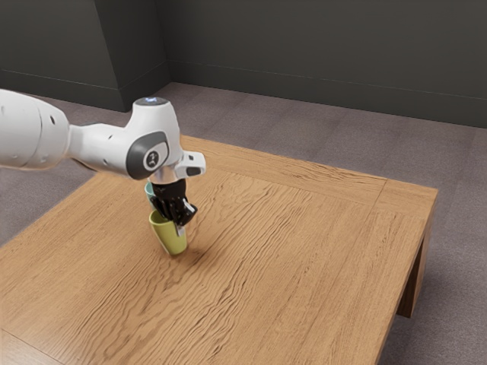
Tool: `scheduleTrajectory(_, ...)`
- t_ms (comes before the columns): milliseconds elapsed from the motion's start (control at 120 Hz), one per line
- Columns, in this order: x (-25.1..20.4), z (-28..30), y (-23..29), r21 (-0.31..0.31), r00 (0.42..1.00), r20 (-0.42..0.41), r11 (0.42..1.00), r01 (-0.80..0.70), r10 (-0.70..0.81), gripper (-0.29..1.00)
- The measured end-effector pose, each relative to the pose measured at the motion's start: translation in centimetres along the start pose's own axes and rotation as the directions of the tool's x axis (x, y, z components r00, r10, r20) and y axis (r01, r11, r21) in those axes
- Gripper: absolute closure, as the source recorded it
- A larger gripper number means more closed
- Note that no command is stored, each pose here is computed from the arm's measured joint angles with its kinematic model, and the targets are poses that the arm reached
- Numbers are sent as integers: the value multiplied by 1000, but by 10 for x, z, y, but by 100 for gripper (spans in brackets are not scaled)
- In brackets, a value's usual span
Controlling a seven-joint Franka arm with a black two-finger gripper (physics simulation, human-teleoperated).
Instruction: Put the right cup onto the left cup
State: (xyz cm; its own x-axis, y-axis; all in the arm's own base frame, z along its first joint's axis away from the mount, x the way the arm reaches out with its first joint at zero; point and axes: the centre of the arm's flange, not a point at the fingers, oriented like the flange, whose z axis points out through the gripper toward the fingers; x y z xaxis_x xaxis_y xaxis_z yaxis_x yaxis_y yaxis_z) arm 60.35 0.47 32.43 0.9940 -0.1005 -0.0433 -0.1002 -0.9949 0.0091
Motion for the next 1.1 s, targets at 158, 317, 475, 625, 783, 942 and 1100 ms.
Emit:
scheduleTrajectory(158, -8, -42, 1, 3, 999, -34, 1000, 0, 0, 77)
scheduleTrajectory(317, -18, -92, -2, 4, 998, -65, 1000, 3, -3, 77)
scheduleTrajectory(475, -23, -130, -19, 4, 997, -72, 1000, 26, -26, 77)
scheduleTrajectory(625, -19, -150, -40, 7, 996, -74, 999, 53, -52, 76)
scheduleTrajectory(783, -8, -167, -58, 16, 994, -84, 997, 69, -68, 76)
scheduleTrajectory(942, 17, -164, -61, 28, 995, -81, 998, 58, -56, 76)
scheduleTrajectory(1100, 32, -156, -83, 47, 994, -77, 996, 77, -73, 76)
